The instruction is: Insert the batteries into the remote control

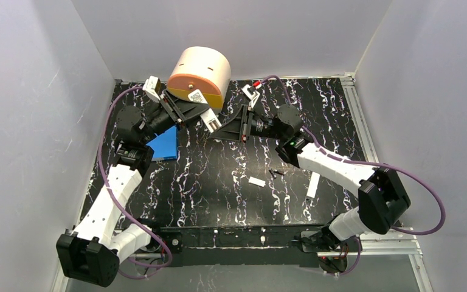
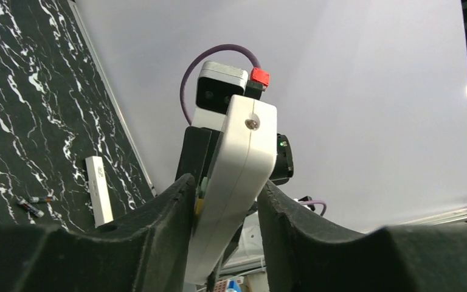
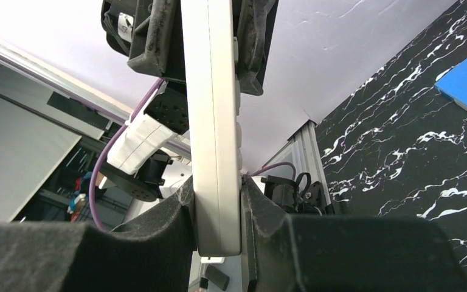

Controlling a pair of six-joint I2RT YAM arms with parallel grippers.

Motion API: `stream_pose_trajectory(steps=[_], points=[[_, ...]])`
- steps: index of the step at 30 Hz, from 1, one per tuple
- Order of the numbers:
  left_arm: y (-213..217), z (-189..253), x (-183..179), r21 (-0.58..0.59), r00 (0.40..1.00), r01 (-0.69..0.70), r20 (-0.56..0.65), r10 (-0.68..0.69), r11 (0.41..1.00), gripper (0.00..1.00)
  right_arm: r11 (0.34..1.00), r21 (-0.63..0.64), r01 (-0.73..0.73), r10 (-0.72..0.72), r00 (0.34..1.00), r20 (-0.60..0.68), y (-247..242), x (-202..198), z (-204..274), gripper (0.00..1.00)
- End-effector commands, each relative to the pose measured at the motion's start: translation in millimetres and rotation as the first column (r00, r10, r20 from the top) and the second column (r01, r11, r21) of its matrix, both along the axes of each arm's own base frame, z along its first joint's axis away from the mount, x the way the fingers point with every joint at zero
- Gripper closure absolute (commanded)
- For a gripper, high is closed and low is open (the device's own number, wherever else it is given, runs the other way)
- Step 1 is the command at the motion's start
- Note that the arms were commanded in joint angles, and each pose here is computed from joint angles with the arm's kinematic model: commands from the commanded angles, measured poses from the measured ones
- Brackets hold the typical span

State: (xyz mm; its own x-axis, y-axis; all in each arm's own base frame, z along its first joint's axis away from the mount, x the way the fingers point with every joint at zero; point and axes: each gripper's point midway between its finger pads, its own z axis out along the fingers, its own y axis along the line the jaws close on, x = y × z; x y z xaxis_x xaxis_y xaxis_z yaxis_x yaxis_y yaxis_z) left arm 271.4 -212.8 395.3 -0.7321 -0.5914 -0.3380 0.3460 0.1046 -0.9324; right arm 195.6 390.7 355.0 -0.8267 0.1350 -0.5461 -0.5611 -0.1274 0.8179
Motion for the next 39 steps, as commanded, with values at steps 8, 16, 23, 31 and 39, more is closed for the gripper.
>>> stream_pose_trajectory(steps=[8, 16, 23, 31, 39], points=[[-3.8, 19.0, 1.8, 0.049, 0.988, 0.009, 0.156, -0.017, 0.999, 1.00, 0.997, 0.053, -0.057, 0.056, 0.998, 0.021, 0.4, -10.2, 23.9, 0.48], [-4.5, 8.3, -7.3, 0.181, 0.942, 0.024, 0.325, -0.083, 0.983, 1.00, 0.954, -0.107, 0.280, -0.266, 0.956, 0.123, -51.4, 31.4, -1.7, 0.08], [-6.3, 0.0, -18.2, 0.281, 0.889, 0.086, 0.411, -0.201, 0.956, 1.00, 0.693, -0.363, 0.622, -0.601, 0.778, 0.185, -134.8, 61.8, -43.6, 0.11], [-11.4, -2.6, -42.5, 0.334, 0.823, 0.215, 0.443, -0.354, 0.918, 1.00, 0.219, -0.769, 0.601, -0.713, 0.637, 0.295, -207.0, 75.5, -137.9, 0.33], [-12.0, -8.6, -38.8, 0.321, 0.846, 0.225, 0.403, -0.348, 0.920, 1.00, 0.080, -0.915, 0.395, -0.503, 0.809, 0.305, -221.0, 53.3, -225.6, 0.56]])
